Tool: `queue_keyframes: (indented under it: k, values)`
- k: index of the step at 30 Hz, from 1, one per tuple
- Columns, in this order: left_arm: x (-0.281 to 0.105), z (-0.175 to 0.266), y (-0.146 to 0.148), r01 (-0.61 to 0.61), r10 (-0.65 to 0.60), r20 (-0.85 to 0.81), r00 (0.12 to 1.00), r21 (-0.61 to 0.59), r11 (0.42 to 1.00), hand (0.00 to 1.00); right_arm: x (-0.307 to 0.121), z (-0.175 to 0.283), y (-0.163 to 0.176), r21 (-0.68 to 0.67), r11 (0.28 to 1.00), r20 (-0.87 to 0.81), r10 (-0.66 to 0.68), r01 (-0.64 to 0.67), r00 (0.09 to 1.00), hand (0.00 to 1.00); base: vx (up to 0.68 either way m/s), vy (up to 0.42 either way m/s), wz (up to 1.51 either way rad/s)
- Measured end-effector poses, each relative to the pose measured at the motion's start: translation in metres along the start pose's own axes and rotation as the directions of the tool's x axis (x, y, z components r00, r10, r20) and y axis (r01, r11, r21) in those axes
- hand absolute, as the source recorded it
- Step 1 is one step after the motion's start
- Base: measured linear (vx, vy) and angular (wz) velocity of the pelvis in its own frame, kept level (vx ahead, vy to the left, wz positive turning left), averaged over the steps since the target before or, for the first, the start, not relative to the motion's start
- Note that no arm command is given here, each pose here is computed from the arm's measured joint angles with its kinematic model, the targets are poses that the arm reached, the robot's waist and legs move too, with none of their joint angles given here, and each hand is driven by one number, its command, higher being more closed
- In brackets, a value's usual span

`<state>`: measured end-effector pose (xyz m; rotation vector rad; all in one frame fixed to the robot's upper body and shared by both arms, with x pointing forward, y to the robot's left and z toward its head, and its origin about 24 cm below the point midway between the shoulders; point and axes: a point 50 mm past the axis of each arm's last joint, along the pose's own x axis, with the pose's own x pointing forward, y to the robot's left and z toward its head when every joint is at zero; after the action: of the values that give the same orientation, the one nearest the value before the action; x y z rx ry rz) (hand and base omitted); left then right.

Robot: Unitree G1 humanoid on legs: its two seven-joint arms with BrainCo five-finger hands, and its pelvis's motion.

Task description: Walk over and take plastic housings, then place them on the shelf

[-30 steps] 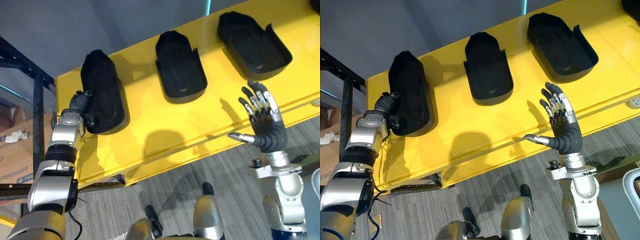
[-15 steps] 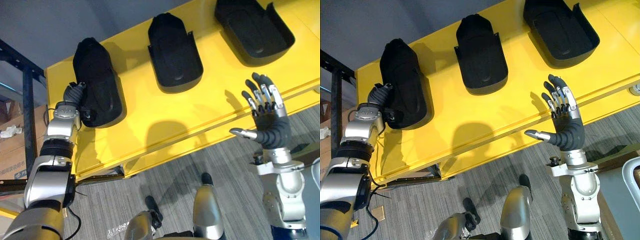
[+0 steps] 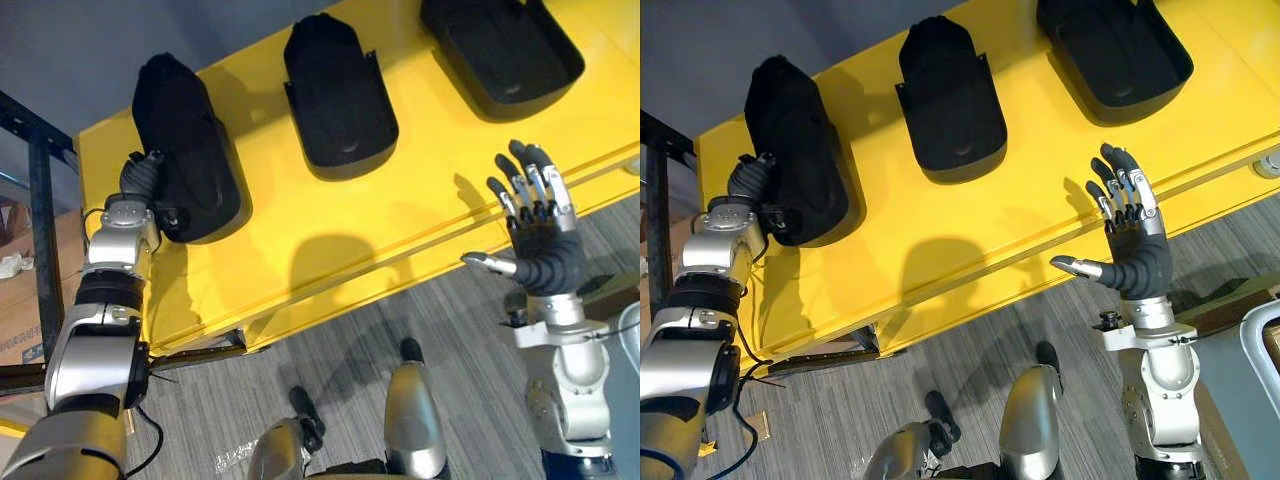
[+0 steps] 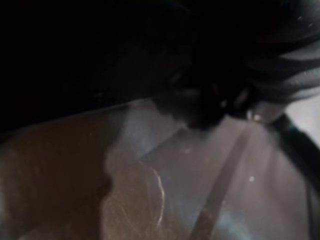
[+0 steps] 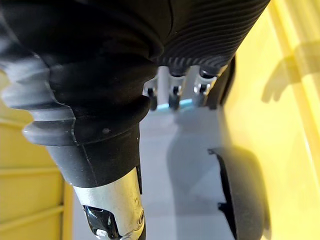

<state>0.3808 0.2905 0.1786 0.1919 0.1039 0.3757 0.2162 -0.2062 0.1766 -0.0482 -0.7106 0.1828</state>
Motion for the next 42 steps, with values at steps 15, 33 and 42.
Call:
queue_keyframes:
  k: [15, 33, 42]
  values:
    - [0.0, -0.002, -0.003, 0.047, -0.047, -0.01, 0.999, -0.023, 0.999, 0.0, -0.001, 0.002, -0.001, -0.006, 1.0, 0.019, -0.003, 0.003, 1.0, 0.0, 0.0, -0.001, 0.01]
    - [-0.006, -0.043, -0.005, -0.134, 0.107, -0.132, 0.985, -0.211, 0.968, 0.0, -0.014, -0.001, 0.001, 0.033, 0.999, 0.019, -0.041, 0.041, 0.999, 0.0, 0.03, 0.013, -0.06]
    - [-0.007, -0.015, 0.002, -0.169, 0.186, 0.031, 0.982, -0.299, 0.939, 0.0, -0.018, -0.006, 0.015, 0.088, 0.996, 0.013, -0.004, 0.003, 1.0, 0.0, -0.01, 0.001, 0.02]
